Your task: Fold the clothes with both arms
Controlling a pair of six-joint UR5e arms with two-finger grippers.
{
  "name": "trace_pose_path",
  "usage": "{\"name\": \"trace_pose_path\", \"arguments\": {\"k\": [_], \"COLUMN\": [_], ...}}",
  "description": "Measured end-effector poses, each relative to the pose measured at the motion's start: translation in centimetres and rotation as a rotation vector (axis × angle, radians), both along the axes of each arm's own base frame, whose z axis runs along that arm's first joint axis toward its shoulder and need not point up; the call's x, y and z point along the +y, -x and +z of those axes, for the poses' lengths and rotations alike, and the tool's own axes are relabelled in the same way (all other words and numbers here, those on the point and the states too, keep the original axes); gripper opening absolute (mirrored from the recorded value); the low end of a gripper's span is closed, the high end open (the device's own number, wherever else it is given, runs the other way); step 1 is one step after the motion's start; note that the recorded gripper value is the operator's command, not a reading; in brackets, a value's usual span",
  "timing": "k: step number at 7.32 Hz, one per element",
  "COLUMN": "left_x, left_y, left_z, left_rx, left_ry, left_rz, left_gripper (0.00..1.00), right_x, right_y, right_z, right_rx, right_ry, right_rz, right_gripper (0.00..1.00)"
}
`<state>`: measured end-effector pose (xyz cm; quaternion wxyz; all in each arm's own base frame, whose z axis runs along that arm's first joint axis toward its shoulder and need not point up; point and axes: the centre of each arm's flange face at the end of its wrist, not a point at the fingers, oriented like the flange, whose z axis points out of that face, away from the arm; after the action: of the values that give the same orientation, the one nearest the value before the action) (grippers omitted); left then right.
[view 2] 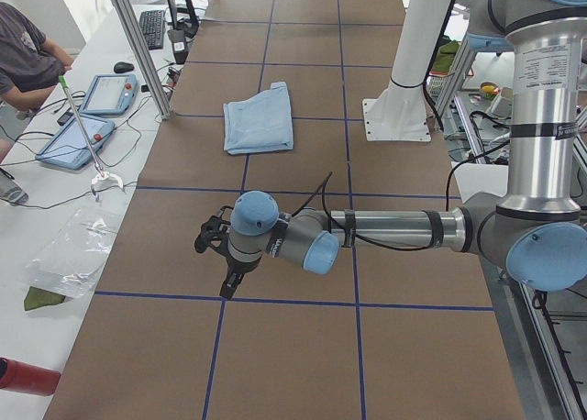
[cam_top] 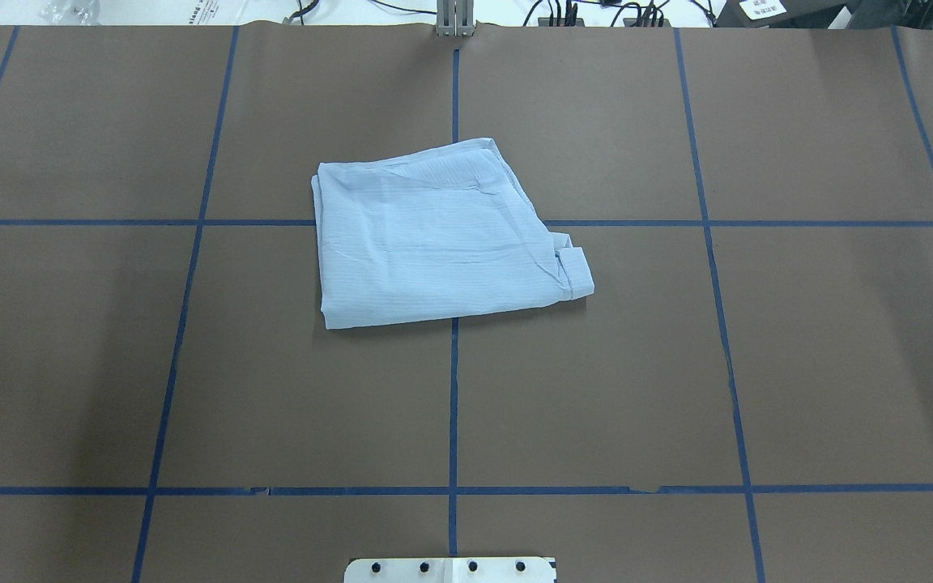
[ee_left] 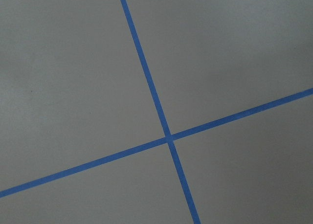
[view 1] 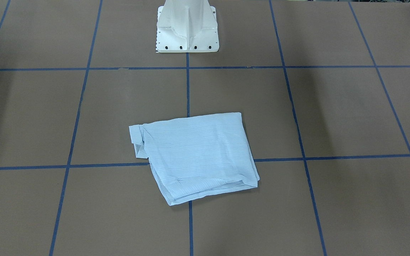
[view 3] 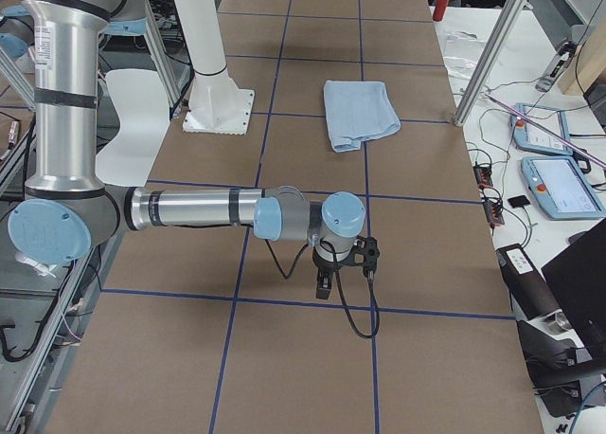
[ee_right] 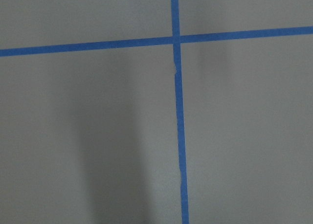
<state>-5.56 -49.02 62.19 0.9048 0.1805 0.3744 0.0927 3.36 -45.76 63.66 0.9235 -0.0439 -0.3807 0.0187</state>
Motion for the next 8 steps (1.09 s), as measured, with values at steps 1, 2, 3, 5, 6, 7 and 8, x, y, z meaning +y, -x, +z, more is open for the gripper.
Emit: {"name": "trace_pose_path", "arguments": {"k": [1, 2, 3, 5, 6, 7, 8], "left_x": [0.1, 0.2, 0.4, 0.5, 0.5, 0.5, 0.5], "left_y": [-0.2, -0.3, -0.3, -0.4, -0.4, -0.4, -0.4], "left_z": [-0.8, -1.1, -0.9, -0.8, -0.9, -1.1, -1.1], "left_rx": [0.032, 0.05, 0.059, 0.065, 0.066, 0.067, 0.067], "left_ry": [0.027, 0.051, 0.069, 0.082, 0.08, 0.076, 0.074], "left_rz": [-0.017, -0.032, -0.039, -0.045, -0.046, -0.046, -0.046], "left_gripper": [1.0, 1.0, 1.0, 1.0, 1.0, 1.0, 1.0], "right_x": [-0.1, 0.1, 0.4, 0.7, 0.6, 0.3, -0.1], "right_y": [-0.2, -0.4, -0.4, -0.5, -0.4, -0.4, -0.3], "right_z": [0.1, 0.6, 1.1, 1.9, 2.0, 1.6, 1.2], "right_rx": [0.031, 0.048, 0.055, 0.058, 0.058, 0.058, 0.051], "right_ry": [-0.006, 0.001, 0.011, 0.03, 0.032, 0.027, 0.016], "right_rz": [-0.002, -0.004, -0.004, -0.003, -0.001, 0.001, 0.002], "right_gripper": [1.0, 1.0, 1.0, 1.0, 1.0, 1.0, 1.0]}}
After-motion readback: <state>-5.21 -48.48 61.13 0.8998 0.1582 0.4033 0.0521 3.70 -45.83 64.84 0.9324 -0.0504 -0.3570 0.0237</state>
